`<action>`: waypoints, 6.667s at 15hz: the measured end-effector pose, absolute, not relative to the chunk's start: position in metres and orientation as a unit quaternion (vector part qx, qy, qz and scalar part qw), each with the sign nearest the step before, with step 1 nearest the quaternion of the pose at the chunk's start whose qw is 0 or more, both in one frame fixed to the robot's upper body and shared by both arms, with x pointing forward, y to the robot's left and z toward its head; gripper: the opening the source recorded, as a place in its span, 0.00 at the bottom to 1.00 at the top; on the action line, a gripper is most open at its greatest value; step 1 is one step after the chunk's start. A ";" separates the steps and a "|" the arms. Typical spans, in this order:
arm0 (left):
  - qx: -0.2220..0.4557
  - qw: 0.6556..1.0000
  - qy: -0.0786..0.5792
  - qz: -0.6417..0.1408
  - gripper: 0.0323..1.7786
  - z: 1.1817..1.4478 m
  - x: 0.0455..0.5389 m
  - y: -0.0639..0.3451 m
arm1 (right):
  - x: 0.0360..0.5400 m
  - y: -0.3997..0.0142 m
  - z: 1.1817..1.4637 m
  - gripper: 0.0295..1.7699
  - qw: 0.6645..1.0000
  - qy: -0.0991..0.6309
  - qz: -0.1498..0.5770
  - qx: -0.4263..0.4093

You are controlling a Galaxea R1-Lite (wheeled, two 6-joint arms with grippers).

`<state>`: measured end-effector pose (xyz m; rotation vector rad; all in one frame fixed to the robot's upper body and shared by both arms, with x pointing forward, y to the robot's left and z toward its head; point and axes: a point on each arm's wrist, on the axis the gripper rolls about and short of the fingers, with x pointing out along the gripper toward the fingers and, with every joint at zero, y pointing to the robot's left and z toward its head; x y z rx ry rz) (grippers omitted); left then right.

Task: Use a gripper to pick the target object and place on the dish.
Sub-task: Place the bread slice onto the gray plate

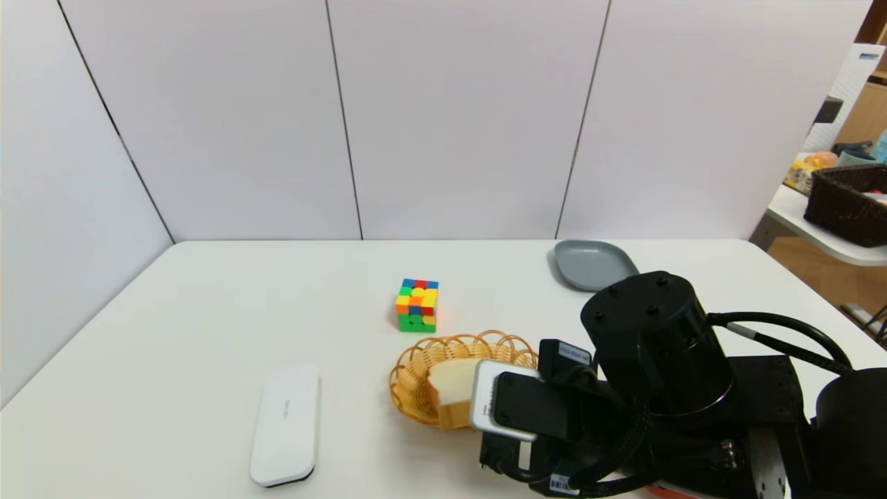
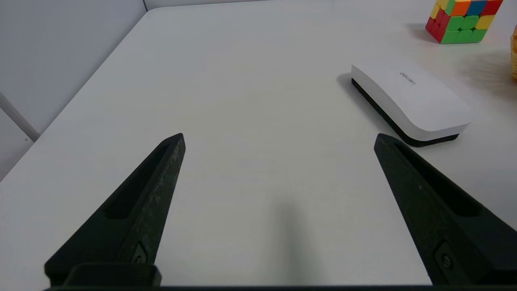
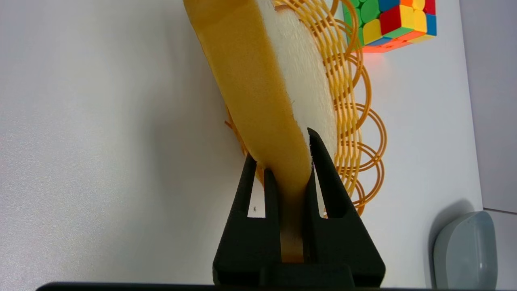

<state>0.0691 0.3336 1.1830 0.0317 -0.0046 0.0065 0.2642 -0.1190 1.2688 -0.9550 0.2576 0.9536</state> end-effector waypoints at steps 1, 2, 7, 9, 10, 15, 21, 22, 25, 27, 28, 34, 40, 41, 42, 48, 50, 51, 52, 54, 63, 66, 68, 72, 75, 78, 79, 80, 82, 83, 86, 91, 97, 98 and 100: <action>0.016 1.000 -0.002 0.003 0.95 1.183 0.069 0.334 | 0.264 -0.120 1.272 0.10 0.776 0.115 0.436 -0.440; 0.016 1.000 -0.002 0.004 0.95 1.183 0.069 0.334 | 0.264 -0.120 1.276 0.10 0.784 0.106 0.428 -0.437; 0.016 1.000 -0.002 0.003 0.95 1.183 0.069 0.334 | 0.267 -0.126 1.298 0.10 0.816 0.054 0.401 -0.413; 0.016 1.000 -0.002 0.004 0.95 1.183 0.069 0.334 | 0.268 -0.131 1.305 0.10 0.826 0.038 0.391 -0.404; 0.016 1.000 -0.002 0.003 0.95 1.183 0.069 0.334 | 0.268 -0.134 1.309 0.10 0.830 0.033 0.386 -0.401; 0.016 1.000 -0.002 0.004 0.95 1.183 0.069 0.334 | 0.288 -0.161 1.346 0.10 0.879 0.011 0.316 -0.357; 0.016 1.000 -0.002 0.003 0.95 1.183 0.069 0.334 | 0.332 -0.208 1.382 0.10 0.942 0.012 0.190 -0.275; 0.016 1.000 -0.002 0.004 0.95 1.183 0.069 0.334 | 0.341 -0.214 1.383 0.10 0.947 0.017 0.174 -0.268; 0.016 1.000 -0.002 0.003 0.95 1.183 0.069 0.334 | 0.365 -0.229 1.379 0.10 0.957 0.037 0.135 -0.254; 0.016 1.000 -0.002 0.003 0.95 1.183 0.069 0.334 | 0.379 -0.235 1.372 0.10 0.962 0.054 0.120 -0.241; 0.016 1.000 -0.002 0.003 0.95 1.183 0.069 0.334 | 0.385 -0.237 1.368 0.10 0.963 0.063 0.116 -0.233; 0.016 1.000 -0.002 0.003 0.95 1.183 0.069 0.334 | 0.423 -0.241 1.344 0.10 0.968 0.102 0.096 -0.208; 0.016 1.000 -0.002 0.003 0.95 1.183 0.069 0.334 | 0.456 -0.261 1.309 0.10 0.963 0.156 0.049 -0.213; 0.016 1.000 -0.002 0.003 0.95 1.183 0.069 0.334 | 0.460 -0.263 1.305 0.10 0.963 0.161 0.045 -0.213; 0.016 1.000 -0.002 0.003 0.95 1.183 0.069 0.334 | 0.464 -0.265 1.301 0.10 0.962 0.165 0.042 -0.214; 0.016 1.000 -0.002 0.003 0.95 1.183 0.069 0.334 | 0.473 -0.264 1.283 0.10 0.956 0.190 0.042 -0.220; 0.016 1.000 -0.002 0.004 0.95 1.183 0.069 0.334 | 0.474 -0.261 1.278 0.10 0.954 0.196 0.046 -0.221; 0.016 1.000 -0.002 0.004 0.95 1.183 0.069 0.334 | 0.474 -0.260 1.276 0.10 0.954 0.198 0.048 -0.222; 0.016 1.000 -0.002 0.003 0.95 1.183 0.069 0.334 | 0.474 -0.260 1.275 0.10 0.953 0.199 0.048 -0.222; 0.016 1.000 -0.002 0.004 0.95 1.183 0.069 0.334 | 0.475 -0.259 1.274 0.10 0.953 0.200 0.049 -0.222; 0.016 1.000 -0.002 0.004 0.95 1.183 0.069 0.334 | 0.474 -0.259 1.276 0.10 0.954 0.196 0.050 -0.222; 0.016 1.000 -0.002 0.004 0.95 1.183 0.069 0.334 | 0.473 -0.259 1.276 0.10 0.953 0.198 0.049 -0.222; 0.016 1.000 -0.002 0.003 0.95 1.183 0.069 0.334 | 0.473 -0.259 1.275 0.10 0.954 0.197 0.049 -0.222; 0.016 1.000 -0.002 0.004 0.95 1.183 0.069 0.334 | 0.470 -0.260 1.270 0.10 0.952 0.201 0.051 -0.224; 0.016 1.000 -0.002 0.003 0.95 1.183 0.069 0.334 | 0.470 -0.260 1.270 0.10 0.952 0.202 0.050 -0.224; 0.016 1.000 -0.002 0.003 0.95 1.183 0.069 0.334 | 0.470 -0.260 1.270 0.10 0.952 0.202 0.047 -0.224; 0.016 1.000 -0.002 0.003 0.95 1.183 0.069 0.334 | 0.470 -0.260 1.270 0.10 0.952 0.202 0.047 -0.224; 0.016 1.000 -0.002 0.004 0.95 1.183 0.069 0.334 | 0.469 -0.260 1.271 0.10 0.953 0.201 0.047 -0.224; 0.016 1.000 -0.002 0.004 0.95 1.183 0.069 0.334 | 0.468 -0.259 1.273 0.10 0.953 0.199 0.048 -0.223; 0.016 1.000 -0.002 0.003 0.95 1.183 0.069 0.334 | 0.468 -0.259 1.273 0.10 0.953 0.198 0.048 -0.223; 0.016 1.000 -0.002 0.004 0.95 1.183 0.069 0.334 | 0.466 -0.258 1.274 0.10 0.953 0.198 0.050 -0.224; 0.016 1.000 -0.002 0.003 0.95 1.183 0.069 0.334 | 0.459 -0.253 1.270 0.38 0.950 0.206 0.043 -0.231; 0.016 1.000 -0.002 0.003 0.95 1.183 0.069 0.334 | 0.460 -0.250 1.271 0.70 0.951 0.202 0.046 -0.228; 0.016 1.000 -0.002 0.003 0.95 1.183 0.069 0.334 | 0.460 -0.250 1.272 0.73 0.952 0.201 0.046 -0.228; 0.016 1.000 -0.002 0.003 0.95 1.183 0.069 0.334 | 0.459 -0.249 1.274 0.78 0.953 0.196 0.046 -0.227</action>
